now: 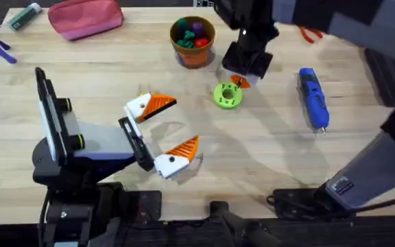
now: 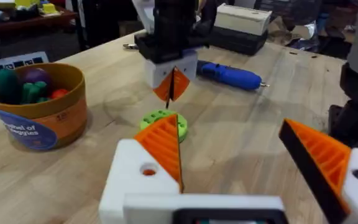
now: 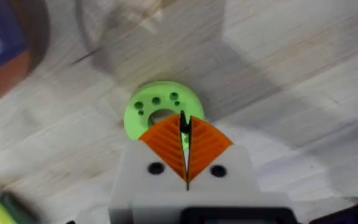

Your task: Pick up the gripper from the table and insert it into the empty holder that is missing its gripper. Then pick up a screw, insert it into the mounting hole, and use the screwdriver to tighten it. Finally, clean up the table by picking up the vegetable and placing it into the bucket.

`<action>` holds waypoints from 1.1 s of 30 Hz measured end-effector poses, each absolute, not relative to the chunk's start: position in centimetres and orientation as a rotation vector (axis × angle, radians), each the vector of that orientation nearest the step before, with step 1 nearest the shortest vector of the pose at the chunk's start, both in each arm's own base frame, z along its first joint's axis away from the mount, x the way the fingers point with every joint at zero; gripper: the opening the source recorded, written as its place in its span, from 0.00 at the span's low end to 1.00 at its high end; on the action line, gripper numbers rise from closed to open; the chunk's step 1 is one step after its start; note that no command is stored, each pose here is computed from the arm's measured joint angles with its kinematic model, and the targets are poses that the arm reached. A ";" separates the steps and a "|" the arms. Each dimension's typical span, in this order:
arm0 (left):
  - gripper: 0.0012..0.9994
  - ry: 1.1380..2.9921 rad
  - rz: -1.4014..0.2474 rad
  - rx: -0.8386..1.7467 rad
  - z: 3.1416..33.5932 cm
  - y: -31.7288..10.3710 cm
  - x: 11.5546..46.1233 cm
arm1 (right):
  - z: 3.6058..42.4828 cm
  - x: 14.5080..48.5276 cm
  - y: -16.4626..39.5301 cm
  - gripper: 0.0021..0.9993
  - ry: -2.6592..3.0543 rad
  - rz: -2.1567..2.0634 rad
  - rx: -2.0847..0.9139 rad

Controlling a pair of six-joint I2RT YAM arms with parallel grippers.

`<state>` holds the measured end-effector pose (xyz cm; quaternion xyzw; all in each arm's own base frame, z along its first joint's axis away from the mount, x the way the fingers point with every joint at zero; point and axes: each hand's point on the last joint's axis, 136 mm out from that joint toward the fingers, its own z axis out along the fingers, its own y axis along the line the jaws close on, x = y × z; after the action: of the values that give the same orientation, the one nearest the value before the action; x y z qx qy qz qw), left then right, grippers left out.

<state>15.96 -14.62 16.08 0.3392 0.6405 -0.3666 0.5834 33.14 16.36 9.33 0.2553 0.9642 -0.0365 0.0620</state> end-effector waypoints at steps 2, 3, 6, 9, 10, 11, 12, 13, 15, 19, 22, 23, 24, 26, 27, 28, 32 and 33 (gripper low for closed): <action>0.99 1.495 -0.855 0.792 16.1 -14.6 16.0 | 10.9 33.3 16.5 0.00 2.901 -0.096 0.743; 0.99 1.495 -0.855 0.792 16.1 -14.6 16.0 | 11.9 33.5 16.6 0.00 2.893 -0.084 0.730; 0.99 1.495 -0.856 0.792 16.1 -14.6 16.0 | 15.1 33.9 17.3 0.00 2.856 -0.026 0.673; 0.99 1.495 -0.855 0.792 16.1 -14.6 16.0 | 18.7 34.2 18.2 0.00 2.817 0.041 0.582; 0.99 1.495 -0.856 0.792 16.1 -14.6 16.0 | 19.8 34.4 18.6 0.00 2.805 0.063 0.545; 0.99 1.495 -0.855 0.792 16.1 -14.6 16.0 | 20.9 34.5 18.9 0.00 2.794 0.082 0.499; 0.99 1.495 -0.855 0.792 16.1 -14.6 16.0 | 22.0 34.5 19.4 0.00 2.784 0.100 0.436; 0.99 1.495 -0.856 0.792 16.1 -14.6 16.0 | 23.1 34.6 19.9 0.00 2.771 0.120 0.357; 0.99 1.495 -0.856 0.792 16.1 -14.6 16.0 | 24.9 34.6 20.9 0.00 2.746 0.142 0.190; 0.99 1.495 -0.856 0.792 16.1 -14.6 16.0 | 27.3 33.4 22.7 0.00 2.708 0.143 -0.185; 0.99 1.495 -0.856 0.792 16.1 -14.6 16.0 | 28.3 32.6 24.2 0.00 2.659 0.148 -0.434; 0.99 1.495 -0.855 0.792 16.1 -14.6 16.0 | 28.5 32.2 24.7 0.00 2.639 0.147 -0.526; 0.99 1.495 -0.855 0.792 16.1 -14.6 16.0 | 28.5 31.9 25.1 0.00 2.621 0.141 -0.605; 0.99 1.495 -0.856 0.792 16.1 -14.6 16.0 | 28.5 30.9 25.8 0.00 2.586 0.122 -0.775; 0.99 1.495 -0.856 0.792 16.1 -14.6 16.0 | 28.4 30.5 26.1 0.00 2.570 0.110 -0.847; 0.99 1.495 -0.855 0.792 16.1 -14.6 16.0 | 28.3 29.9 26.5 0.00 2.552 0.101 -0.922; 0.99 1.495 -0.856 0.792 16.1 -14.6 16.0 | 28.1 27.8 28.0 0.00 2.456 0.069 -1.205; 0.99 1.495 -0.856 0.792 16.1 -14.6 16.0 | 28.0 27.2 28.4 0.00 2.429 0.068 -1.267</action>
<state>15.96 -14.62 16.08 0.3392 0.6405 -0.3666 0.5834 27.22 28.42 28.02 -0.4531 0.8685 0.0242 0.1994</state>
